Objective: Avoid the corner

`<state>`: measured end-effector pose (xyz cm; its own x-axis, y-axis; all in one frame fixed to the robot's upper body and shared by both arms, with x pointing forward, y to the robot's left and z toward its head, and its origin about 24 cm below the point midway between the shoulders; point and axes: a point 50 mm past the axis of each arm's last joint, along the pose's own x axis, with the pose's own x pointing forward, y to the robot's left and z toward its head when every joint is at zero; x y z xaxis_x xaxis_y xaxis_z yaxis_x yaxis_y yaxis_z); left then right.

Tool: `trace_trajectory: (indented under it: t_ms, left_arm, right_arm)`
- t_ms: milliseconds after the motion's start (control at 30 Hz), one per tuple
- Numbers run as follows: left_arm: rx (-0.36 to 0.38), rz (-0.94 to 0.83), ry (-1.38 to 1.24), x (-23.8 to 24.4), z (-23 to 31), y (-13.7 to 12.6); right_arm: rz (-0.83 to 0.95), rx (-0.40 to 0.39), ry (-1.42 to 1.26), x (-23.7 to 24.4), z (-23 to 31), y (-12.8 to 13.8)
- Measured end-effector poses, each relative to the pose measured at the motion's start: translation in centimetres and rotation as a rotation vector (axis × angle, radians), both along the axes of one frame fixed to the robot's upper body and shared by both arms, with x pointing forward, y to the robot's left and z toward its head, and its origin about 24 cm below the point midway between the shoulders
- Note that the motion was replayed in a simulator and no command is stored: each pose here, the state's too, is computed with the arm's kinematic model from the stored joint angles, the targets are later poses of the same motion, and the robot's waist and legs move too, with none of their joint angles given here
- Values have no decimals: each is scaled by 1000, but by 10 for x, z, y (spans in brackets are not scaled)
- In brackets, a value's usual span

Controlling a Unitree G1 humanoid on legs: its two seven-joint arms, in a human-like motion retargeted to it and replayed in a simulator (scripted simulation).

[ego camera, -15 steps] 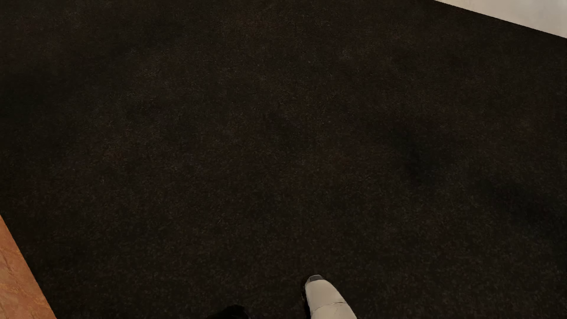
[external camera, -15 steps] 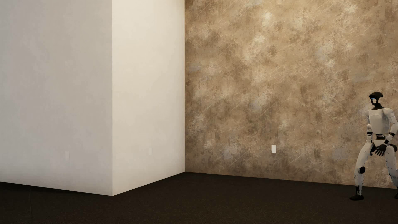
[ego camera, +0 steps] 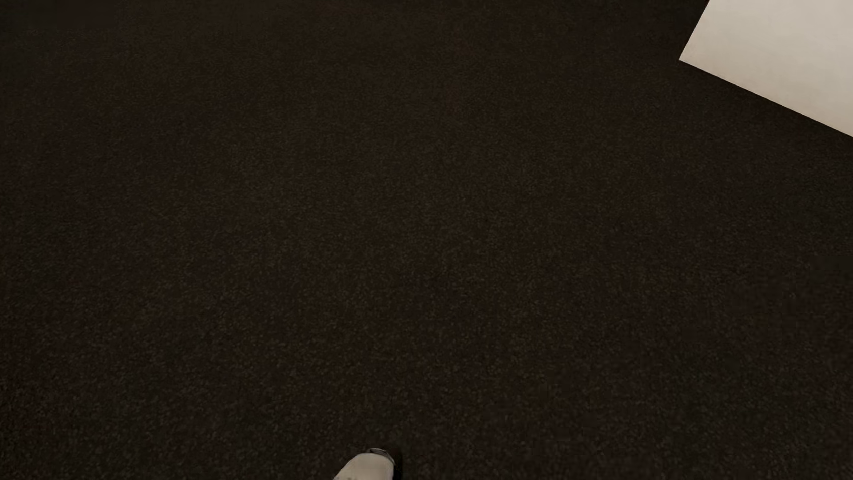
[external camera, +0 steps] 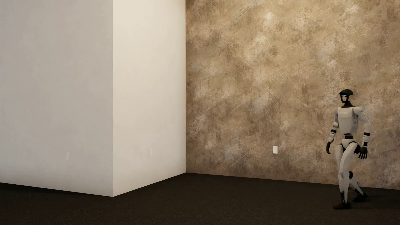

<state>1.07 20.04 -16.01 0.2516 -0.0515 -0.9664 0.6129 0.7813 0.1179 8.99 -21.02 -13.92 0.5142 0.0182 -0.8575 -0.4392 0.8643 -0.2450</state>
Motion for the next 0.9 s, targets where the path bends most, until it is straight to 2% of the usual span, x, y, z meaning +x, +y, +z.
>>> trace_trajectory:
  t_ms: [67,167,233,267,533,633,733,800,833,867,900]
  left_arm:
    - [3,8,0,-1,0,2]
    - [18,8,45,-13,-2,3]
    - [18,-18,53,-11,-4,1]
    - [27,45,32,-4,-4,4]
    - [-28,7,-354,110,32,7]
    - [-32,55,-417,127,40,11]
    - [-7,129,-244,78,15,10]
    - [1,74,-153,56,6,4]
    - [3,117,-125,47,3,3]
    - [-16,74,-115,38,4,-1]
    - [4,140,-52,20,-2,0]
  right_arm:
    - [11,-3,-53,19,6,-1]
    - [-59,-9,20,-2,-4,-5]
    - [-42,-29,121,-30,-13,-6]
    - [-63,-23,137,-40,-13,-6]
    - [-88,-57,267,-85,-18,-15]
    - [-92,-68,320,-100,-20,-17]
    - [-105,-98,409,-121,-23,-21]
    - [-121,-74,355,-108,-22,-17]
    - [-113,-58,309,-94,-22,-13]
    - [-96,-43,257,-81,-19,-10]
    - [-101,-35,210,-69,-16,-11]
